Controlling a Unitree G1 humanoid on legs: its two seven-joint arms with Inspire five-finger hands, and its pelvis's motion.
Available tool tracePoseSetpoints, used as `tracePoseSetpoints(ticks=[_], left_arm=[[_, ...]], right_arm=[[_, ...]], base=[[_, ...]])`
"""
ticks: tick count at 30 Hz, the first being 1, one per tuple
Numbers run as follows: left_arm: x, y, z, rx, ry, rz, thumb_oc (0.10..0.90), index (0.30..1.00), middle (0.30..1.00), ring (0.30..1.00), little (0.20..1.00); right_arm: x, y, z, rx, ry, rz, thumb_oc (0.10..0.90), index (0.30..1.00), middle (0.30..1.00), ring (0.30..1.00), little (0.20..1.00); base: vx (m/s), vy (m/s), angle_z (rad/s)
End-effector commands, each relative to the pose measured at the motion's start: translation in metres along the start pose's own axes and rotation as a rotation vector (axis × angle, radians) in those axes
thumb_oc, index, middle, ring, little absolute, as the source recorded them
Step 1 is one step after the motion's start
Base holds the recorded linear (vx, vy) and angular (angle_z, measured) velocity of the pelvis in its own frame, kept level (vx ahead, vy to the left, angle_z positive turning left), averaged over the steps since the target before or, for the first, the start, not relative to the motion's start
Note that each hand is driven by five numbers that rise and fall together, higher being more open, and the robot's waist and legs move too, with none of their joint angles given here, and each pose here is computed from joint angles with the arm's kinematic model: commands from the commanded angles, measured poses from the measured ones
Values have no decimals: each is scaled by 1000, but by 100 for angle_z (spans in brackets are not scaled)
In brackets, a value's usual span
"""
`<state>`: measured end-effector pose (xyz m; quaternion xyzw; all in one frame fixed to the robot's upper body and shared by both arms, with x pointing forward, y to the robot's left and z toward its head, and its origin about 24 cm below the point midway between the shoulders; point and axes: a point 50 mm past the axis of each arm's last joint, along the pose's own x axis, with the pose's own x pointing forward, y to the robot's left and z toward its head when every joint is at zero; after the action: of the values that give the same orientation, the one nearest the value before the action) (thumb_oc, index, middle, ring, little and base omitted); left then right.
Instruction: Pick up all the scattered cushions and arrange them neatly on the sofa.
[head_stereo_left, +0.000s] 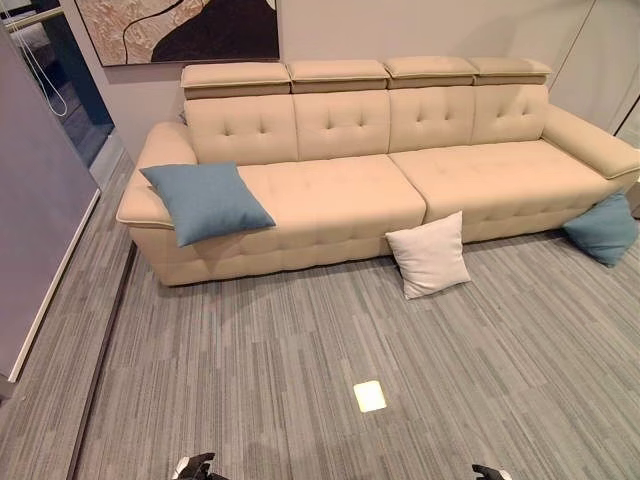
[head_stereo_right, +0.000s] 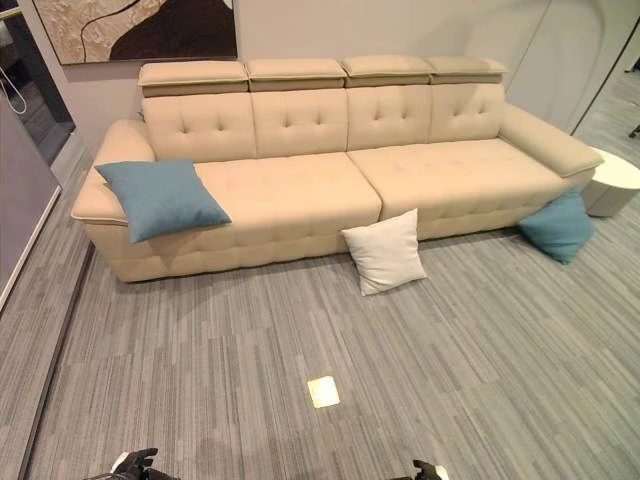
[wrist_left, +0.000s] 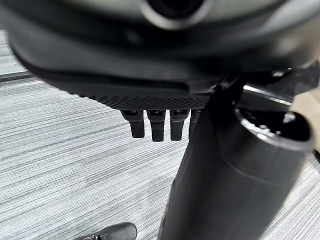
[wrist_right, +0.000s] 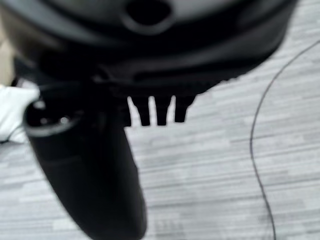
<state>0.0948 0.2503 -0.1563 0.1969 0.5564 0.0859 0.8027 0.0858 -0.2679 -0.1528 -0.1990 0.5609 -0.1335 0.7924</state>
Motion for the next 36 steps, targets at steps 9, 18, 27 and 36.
tracePoseSetpoints(ticks=[9, 18, 27, 36], left_arm=[[3, -1, 19, 69, -44, -22, 800, 900, 900, 900, 900], [2, -8, 13, 85, -30, -42, 800, 900, 900, 900, 900], [2, -13, 42, 90, -120, -43, 800, 900, 900, 900, 900], [3, -6, 28, 90, -81, -36, 800, 900, 900, 900, 900]], right_arm=[[4, -10, 13, -93, -36, -18, 800, 900, 900, 900, 900], [4, -7, 27, -135, -95, -2, 800, 900, 900, 900, 900], [5, -16, 39, -91, -129, -44, 800, 900, 900, 900, 900], [3, 0, 35, -108, -120, 5, 800, 900, 900, 900, 900]], base=[[0, -14, 0], [-23, -58, 5], [-96, -7, 47], [93, 146, 25]])
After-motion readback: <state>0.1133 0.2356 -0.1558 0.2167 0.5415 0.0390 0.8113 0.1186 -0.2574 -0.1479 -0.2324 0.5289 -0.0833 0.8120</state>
